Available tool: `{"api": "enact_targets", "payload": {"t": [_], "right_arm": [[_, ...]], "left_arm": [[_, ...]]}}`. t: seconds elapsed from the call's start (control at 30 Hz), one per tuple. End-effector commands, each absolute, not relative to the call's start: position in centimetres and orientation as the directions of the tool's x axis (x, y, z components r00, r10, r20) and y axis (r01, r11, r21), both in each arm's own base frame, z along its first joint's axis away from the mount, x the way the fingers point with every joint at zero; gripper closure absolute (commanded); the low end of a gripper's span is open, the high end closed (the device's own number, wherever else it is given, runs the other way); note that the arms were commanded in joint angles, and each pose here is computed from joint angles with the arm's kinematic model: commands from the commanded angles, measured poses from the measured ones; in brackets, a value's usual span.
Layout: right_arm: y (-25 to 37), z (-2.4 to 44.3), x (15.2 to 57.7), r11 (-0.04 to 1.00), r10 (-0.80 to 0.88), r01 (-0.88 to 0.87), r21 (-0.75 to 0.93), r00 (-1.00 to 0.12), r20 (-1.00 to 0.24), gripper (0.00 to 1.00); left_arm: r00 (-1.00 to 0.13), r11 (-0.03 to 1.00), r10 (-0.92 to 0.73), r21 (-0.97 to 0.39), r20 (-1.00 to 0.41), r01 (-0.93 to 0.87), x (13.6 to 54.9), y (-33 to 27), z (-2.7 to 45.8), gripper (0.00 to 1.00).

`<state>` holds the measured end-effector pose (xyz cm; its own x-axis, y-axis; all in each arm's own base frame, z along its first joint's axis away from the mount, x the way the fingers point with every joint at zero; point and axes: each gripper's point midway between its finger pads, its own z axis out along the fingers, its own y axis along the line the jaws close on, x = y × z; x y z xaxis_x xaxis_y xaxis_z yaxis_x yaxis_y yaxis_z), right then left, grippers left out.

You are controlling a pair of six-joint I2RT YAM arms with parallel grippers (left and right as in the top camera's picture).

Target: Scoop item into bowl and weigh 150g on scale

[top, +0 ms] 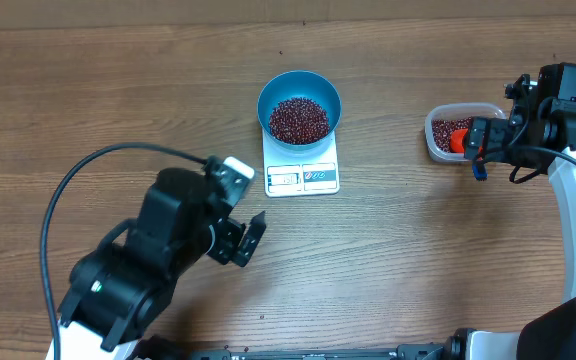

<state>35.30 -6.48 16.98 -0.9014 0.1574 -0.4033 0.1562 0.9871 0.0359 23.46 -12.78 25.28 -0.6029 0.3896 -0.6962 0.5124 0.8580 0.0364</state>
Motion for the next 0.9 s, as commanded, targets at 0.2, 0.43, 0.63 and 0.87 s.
{"api": "enact_targets", "payload": {"t": [0.2,0.43,0.63,0.87], "right_arm": [[-6.7,18.6,35.7,0.987,0.15,0.156,0.024,-0.882,-0.447,0.0],[-6.7,18.6,35.7,0.987,0.15,0.156,0.024,-0.882,-0.447,0.0],[-6.7,18.6,35.7,0.987,0.15,0.156,0.024,-0.882,-0.447,0.0],[-6.7,18.6,35.7,0.987,0.15,0.156,0.024,-0.882,-0.447,0.0]], "left_arm": [[-0.619,0.954,0.134,-0.067,-0.774,0.291,22.9,-8.4,23.4,0.0],[-0.47,0.957,0.047,-0.096,-0.881,0.275,22.9,-7.5,22.7,0.0],[-0.284,0.956,-0.02,-0.101,-0.959,0.275,22.5,-6.8,22.3,0.01],[-0.139,0.958,-0.066,-0.101,-0.988,0.268,22.4,-6.1,21.2,0.0]]}}
